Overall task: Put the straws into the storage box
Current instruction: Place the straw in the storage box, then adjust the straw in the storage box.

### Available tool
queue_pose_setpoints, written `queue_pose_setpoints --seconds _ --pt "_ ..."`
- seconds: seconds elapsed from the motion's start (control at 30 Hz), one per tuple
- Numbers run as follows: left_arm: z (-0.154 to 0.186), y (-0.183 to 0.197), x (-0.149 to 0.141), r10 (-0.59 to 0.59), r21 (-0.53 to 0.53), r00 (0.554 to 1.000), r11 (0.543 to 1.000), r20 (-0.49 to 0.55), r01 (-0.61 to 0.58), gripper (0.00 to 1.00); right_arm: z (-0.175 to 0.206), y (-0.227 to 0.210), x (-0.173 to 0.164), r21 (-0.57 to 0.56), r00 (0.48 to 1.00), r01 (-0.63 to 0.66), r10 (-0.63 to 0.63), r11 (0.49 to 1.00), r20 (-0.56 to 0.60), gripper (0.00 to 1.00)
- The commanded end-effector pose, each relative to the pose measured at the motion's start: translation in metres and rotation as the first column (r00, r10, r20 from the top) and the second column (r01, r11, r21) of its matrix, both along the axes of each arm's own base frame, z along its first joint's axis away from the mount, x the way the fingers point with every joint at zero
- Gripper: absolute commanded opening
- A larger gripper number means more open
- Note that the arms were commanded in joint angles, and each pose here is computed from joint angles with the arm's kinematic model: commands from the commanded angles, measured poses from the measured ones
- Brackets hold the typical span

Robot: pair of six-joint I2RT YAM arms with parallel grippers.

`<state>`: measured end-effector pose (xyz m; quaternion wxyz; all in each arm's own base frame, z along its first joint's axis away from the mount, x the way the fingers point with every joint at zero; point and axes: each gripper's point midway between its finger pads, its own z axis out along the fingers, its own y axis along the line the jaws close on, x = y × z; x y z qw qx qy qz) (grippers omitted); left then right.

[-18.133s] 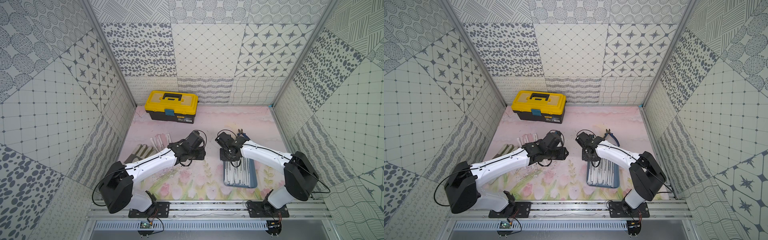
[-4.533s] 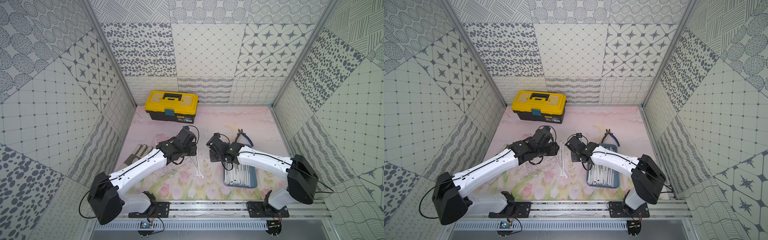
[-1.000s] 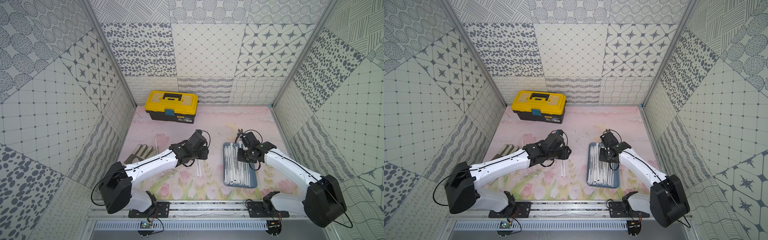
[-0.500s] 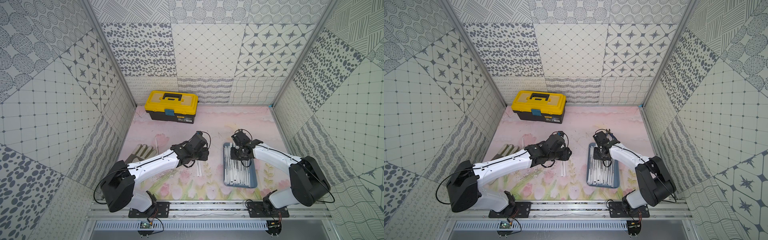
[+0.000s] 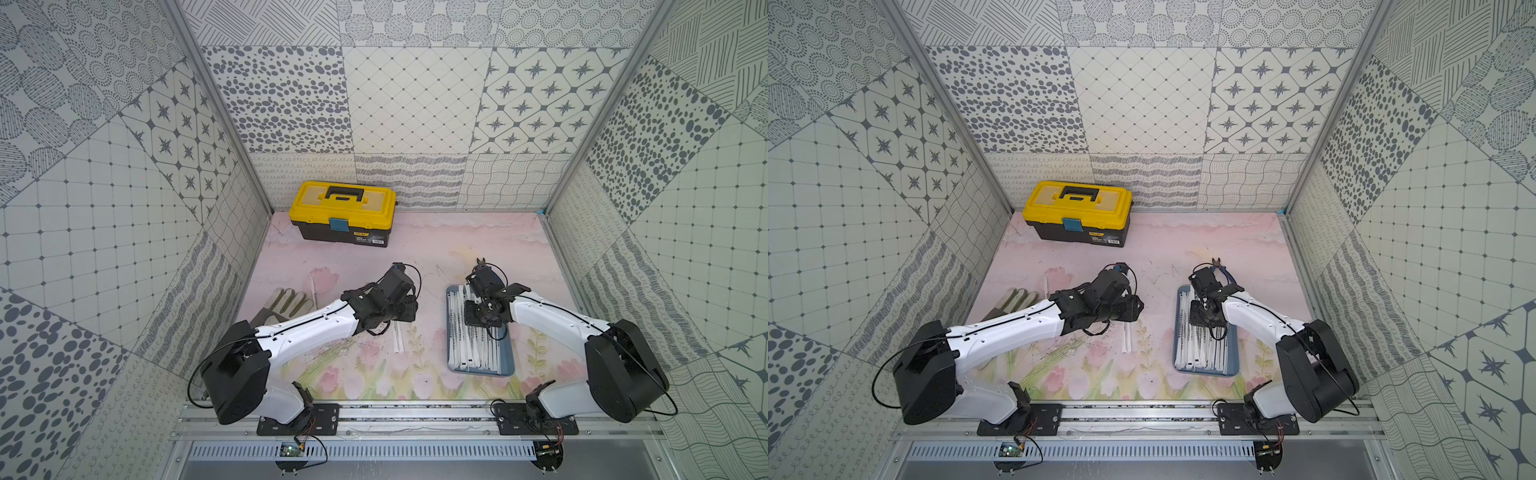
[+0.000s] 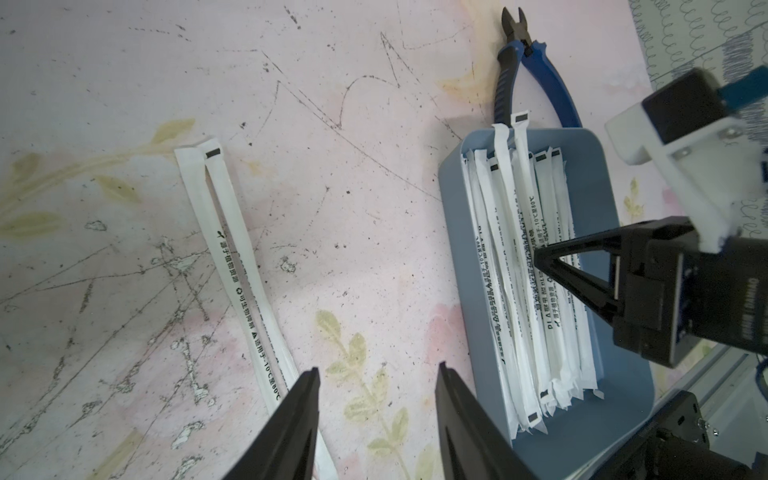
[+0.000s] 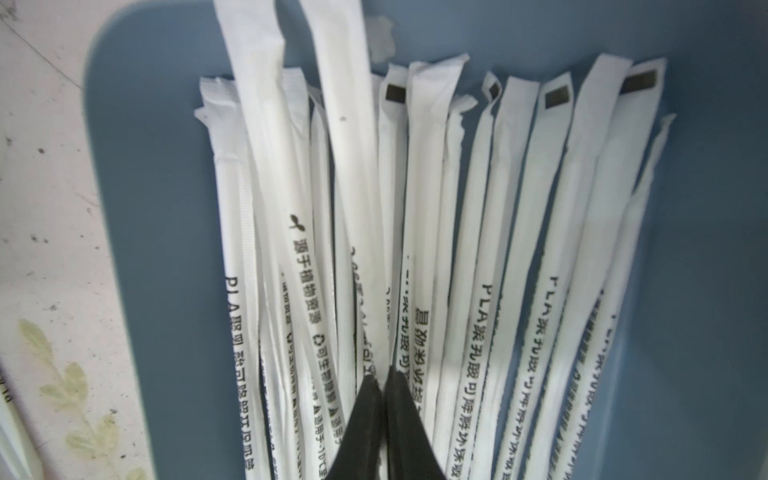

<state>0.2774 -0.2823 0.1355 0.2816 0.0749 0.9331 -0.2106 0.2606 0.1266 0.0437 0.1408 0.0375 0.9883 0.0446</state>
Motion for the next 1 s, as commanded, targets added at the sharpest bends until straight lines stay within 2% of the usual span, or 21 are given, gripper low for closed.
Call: queue_pose_setpoints --seconds 0.0,0.07,0.17,0.27,0.47,0.67,0.83,0.97 --pt "0.006 0.0 0.001 -0.012 -0.004 0.999 1.0 0.034 0.012 0.5 -0.004 -0.001 -0.003 -0.013 0.999 -0.005 0.004 1.0 -0.036 0.1" --pt "0.006 0.003 0.002 -0.007 -0.001 0.999 1.0 0.035 0.007 0.5 0.0 -0.001 -0.006 -0.012 0.999 -0.008 0.007 1.0 -0.043 0.13" --pt "0.007 0.006 0.004 -0.002 -0.003 0.999 1.0 0.038 0.002 0.5 0.019 -0.002 0.0 -0.008 1.0 0.006 -0.006 1.0 0.01 0.24" --pt "0.007 0.004 0.006 -0.004 -0.006 0.999 1.0 0.036 0.004 0.5 0.035 0.004 0.012 0.003 0.999 -0.001 0.001 1.0 0.054 0.24" --pt "0.005 0.005 0.005 -0.004 -0.003 0.999 1.0 0.032 0.004 0.5 0.034 0.022 0.04 0.029 0.997 -0.016 0.013 0.999 0.076 0.25" --pt "0.002 0.008 0.004 0.001 0.0 1.0 1.0 0.027 -0.001 0.5 0.01 0.029 0.051 0.01 0.999 -0.017 0.016 1.0 0.039 0.22" --pt "0.002 0.013 0.005 0.007 0.006 0.999 1.0 0.032 -0.008 0.5 0.005 0.025 0.034 0.018 1.0 0.003 -0.003 1.0 0.011 0.11" --pt "0.0 0.012 0.007 0.011 -0.004 1.0 1.0 0.026 -0.01 0.5 0.005 0.023 0.023 0.032 1.0 0.023 -0.024 0.999 0.001 0.08"
